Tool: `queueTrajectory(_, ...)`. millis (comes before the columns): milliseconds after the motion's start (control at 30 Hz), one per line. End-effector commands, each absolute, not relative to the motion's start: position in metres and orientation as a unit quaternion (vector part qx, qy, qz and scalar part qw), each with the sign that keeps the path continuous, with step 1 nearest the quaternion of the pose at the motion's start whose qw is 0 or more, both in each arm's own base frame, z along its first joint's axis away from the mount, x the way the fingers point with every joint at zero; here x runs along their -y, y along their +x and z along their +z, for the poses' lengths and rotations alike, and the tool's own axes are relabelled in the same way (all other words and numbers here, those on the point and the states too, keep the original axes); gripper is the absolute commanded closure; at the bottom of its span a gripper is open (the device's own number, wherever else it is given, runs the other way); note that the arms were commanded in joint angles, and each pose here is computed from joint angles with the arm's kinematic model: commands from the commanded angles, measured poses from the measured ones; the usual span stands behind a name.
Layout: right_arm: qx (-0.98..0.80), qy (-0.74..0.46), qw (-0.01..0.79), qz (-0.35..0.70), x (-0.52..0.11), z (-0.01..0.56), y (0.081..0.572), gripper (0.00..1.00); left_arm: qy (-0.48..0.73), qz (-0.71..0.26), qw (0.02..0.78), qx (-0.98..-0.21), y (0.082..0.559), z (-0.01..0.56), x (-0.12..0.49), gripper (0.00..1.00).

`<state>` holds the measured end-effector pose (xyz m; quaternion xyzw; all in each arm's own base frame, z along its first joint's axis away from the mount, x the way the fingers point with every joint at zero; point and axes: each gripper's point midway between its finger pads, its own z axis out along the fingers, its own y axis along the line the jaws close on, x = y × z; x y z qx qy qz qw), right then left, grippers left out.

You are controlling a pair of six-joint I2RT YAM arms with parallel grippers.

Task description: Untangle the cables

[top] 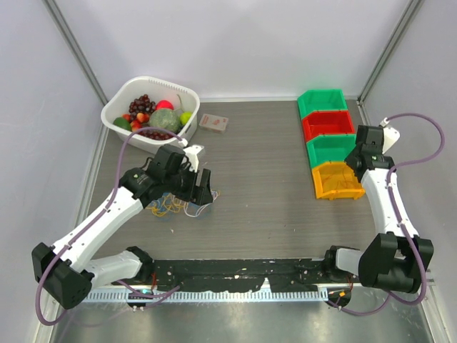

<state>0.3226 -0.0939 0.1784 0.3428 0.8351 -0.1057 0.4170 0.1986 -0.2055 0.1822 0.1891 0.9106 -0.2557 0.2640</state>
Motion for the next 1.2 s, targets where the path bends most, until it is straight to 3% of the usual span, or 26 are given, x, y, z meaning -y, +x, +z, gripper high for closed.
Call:
queueTrajectory(0,-0.814,0.393,0.423,-0.061,0.095,0.174,0.321,0.99,0.199,-0.254,0.288,-0.901,0.201,0.195,0.204,0.26)
queueTrajectory(433,-0.885,0.367,0.285,-0.035,0.081,0.086,0.344,0.99,0.199,-0.251,0.286,-0.903,0.200,0.191,0.202,0.25)
queueTrajectory(800,-0.914,0.315,0.249,-0.053,0.085,0.066,0.347,0.97,0.185,-0.242,0.275,-0.912,0.206,0.188,0.202,0.25)
queueTrajectory(867,-0.917,0.310,0.244,-0.058,0.087,0.069,0.345,0.90,0.168,-0.232,0.282,-0.916,0.211,0.190,0.197,0.25)
queueTrajectory(933,-0.915,0.308,0.249,-0.072,0.091,0.082,0.341,0.72,0.134,-0.211,0.291,-0.924,0.218,0.190,0.185,0.24)
queueTrajectory(1000,-0.912,0.312,0.252,-0.091,0.096,0.099,0.333,0.62,0.084,-0.189,0.300,-0.931,0.226,0.191,0.171,0.23)
queueTrajectory(1167,-0.901,0.308,0.287,-0.104,0.090,0.146,0.318,0.44,-0.058,-0.099,0.339,-0.934,0.237,0.191,0.118,0.20)
